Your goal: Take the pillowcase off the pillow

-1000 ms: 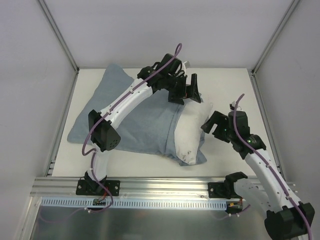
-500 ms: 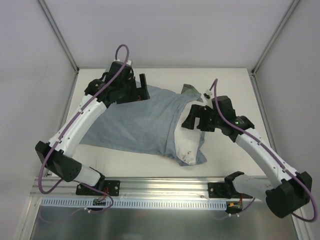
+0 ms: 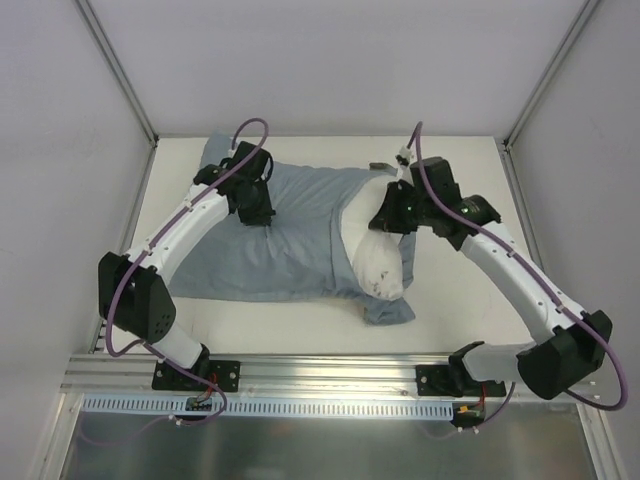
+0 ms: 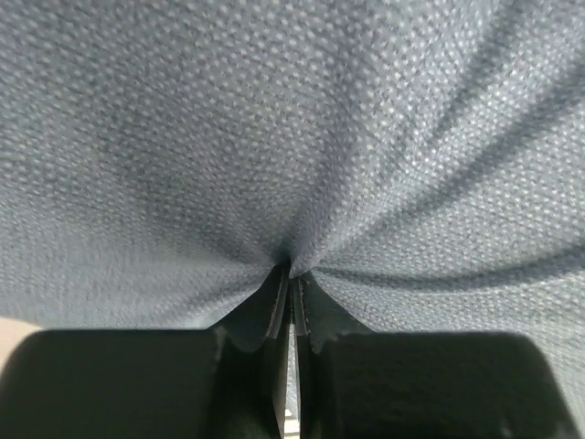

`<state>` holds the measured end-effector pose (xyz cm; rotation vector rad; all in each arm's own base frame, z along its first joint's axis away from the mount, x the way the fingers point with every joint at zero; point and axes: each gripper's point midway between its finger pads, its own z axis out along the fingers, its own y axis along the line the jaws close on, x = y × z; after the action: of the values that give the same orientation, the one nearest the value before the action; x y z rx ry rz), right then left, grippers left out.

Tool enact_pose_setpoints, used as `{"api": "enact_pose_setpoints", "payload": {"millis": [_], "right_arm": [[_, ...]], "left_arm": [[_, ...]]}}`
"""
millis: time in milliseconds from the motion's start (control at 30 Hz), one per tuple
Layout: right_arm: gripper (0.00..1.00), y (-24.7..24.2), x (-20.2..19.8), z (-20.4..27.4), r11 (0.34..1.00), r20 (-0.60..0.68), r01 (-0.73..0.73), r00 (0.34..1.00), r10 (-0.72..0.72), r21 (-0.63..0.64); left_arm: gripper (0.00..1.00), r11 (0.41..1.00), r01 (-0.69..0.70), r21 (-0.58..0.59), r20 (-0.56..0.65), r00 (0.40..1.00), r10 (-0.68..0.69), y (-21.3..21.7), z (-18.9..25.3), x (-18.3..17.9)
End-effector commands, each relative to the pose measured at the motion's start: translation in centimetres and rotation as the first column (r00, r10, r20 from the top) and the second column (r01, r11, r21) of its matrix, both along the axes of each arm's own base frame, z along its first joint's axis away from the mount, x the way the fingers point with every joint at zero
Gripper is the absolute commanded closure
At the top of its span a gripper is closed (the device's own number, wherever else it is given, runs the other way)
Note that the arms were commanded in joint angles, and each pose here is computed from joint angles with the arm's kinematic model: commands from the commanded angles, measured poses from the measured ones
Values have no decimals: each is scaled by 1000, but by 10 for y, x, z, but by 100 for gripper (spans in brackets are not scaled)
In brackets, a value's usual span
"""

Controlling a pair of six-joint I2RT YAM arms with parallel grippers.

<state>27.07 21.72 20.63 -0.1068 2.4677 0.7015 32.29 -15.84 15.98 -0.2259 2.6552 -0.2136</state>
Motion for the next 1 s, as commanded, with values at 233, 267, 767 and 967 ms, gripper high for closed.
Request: {"api": "enact_pose_setpoints", "payload": {"millis": [233, 267, 767, 967], "right_arm": [[99, -131, -30, 182, 927, 443, 344, 814, -375, 151], [99, -140, -36, 179, 919, 439, 371, 809, -391, 135], [99, -191, -34, 54, 820, 198, 568, 814, -546, -76], [99, -187, -8, 58, 824, 172, 566, 814, -555, -19]], "left_arm": [[100, 924, -364, -119, 132, 916, 378, 114, 66, 18], [100, 908, -398, -127, 134, 900, 414, 123, 69, 18], [1, 978, -96, -183, 57, 992, 108, 67, 47, -5], [1, 965, -107, -239, -65, 993, 94, 60, 1, -62]]}}
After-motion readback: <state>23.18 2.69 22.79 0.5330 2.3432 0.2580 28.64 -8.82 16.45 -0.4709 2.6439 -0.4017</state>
